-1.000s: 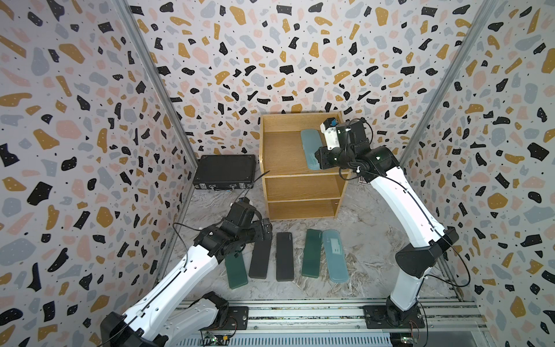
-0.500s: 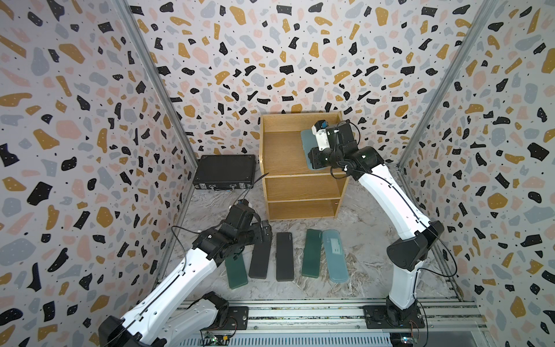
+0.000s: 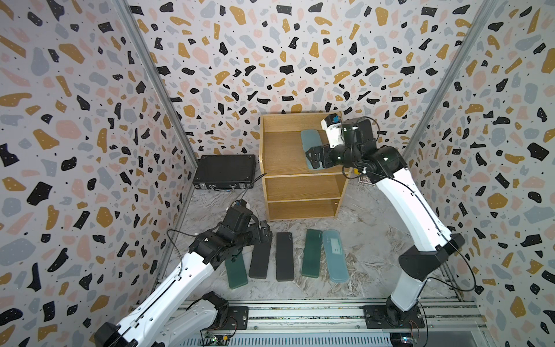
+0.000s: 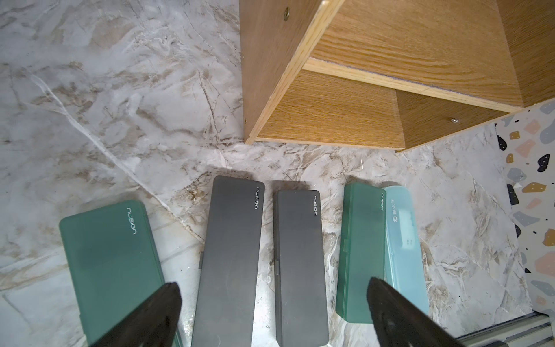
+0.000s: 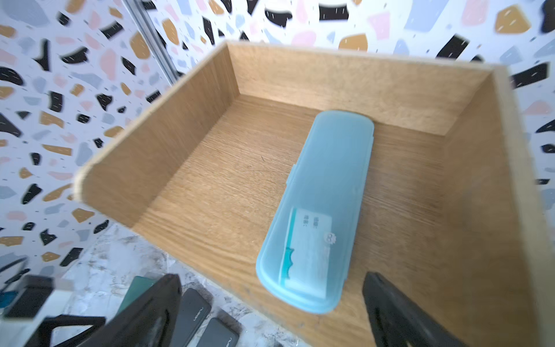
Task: Place the pencil cases on the shelf according to color
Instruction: Place the pencil case on the shelf, then pick up the pencil case from the center of the board.
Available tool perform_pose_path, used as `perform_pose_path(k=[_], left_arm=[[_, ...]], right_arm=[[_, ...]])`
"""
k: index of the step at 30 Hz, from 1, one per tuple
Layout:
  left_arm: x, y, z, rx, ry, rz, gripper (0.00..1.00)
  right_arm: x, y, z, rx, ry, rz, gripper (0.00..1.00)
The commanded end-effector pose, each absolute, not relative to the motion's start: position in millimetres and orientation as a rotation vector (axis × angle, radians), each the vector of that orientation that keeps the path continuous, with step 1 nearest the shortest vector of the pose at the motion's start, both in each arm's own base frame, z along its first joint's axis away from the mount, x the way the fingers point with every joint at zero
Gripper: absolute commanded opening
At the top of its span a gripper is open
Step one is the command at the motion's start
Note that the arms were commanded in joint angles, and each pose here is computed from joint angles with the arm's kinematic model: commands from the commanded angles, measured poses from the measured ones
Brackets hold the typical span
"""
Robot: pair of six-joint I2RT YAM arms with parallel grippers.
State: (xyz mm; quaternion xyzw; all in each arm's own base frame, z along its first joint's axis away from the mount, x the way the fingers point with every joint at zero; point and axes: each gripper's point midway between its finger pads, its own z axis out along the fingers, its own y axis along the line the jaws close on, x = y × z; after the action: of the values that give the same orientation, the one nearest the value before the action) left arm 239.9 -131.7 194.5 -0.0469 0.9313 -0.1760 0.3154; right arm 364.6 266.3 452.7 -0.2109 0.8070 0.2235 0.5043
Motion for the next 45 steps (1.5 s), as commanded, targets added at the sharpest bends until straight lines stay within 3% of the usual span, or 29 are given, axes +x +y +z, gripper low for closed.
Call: perform_pose_path(k=[1, 9, 15, 23, 27, 34, 45], left_arm=[[239, -132, 199, -0.123, 2.432, -0.478, 1.00], [233, -139, 172, -0.137, 2.481, -0.533, 1.00], [227, -141, 151, -0.157, 2.514, -0.552, 1.00], [226, -139, 124, -0.170, 2.561, -0.511, 1.00], [227, -139, 115, -0.168, 2.591, -0.487, 1.00], [224, -150, 101, -0.148, 2.616, -0.504, 1.00], [227, -164, 95, -0.105, 2.634, -0.484, 1.00]], right_arm=[[304, 236, 495, -0.512, 1.816, 0.629, 1.00], [233, 177, 398, -0.417, 2.048, 0.597, 1.00], [212, 141, 278, -0.304, 2.421, 0.398, 1.00], [186, 121, 163, -0.224, 2.729, 0.245, 1.00], [176, 111, 130, -0.172, 2.824, 0.164, 1.00], [156, 125, 91, -0.124, 2.879, 0.305, 1.00], [157, 155, 76, -0.128, 2.872, 0.387, 1.00]])
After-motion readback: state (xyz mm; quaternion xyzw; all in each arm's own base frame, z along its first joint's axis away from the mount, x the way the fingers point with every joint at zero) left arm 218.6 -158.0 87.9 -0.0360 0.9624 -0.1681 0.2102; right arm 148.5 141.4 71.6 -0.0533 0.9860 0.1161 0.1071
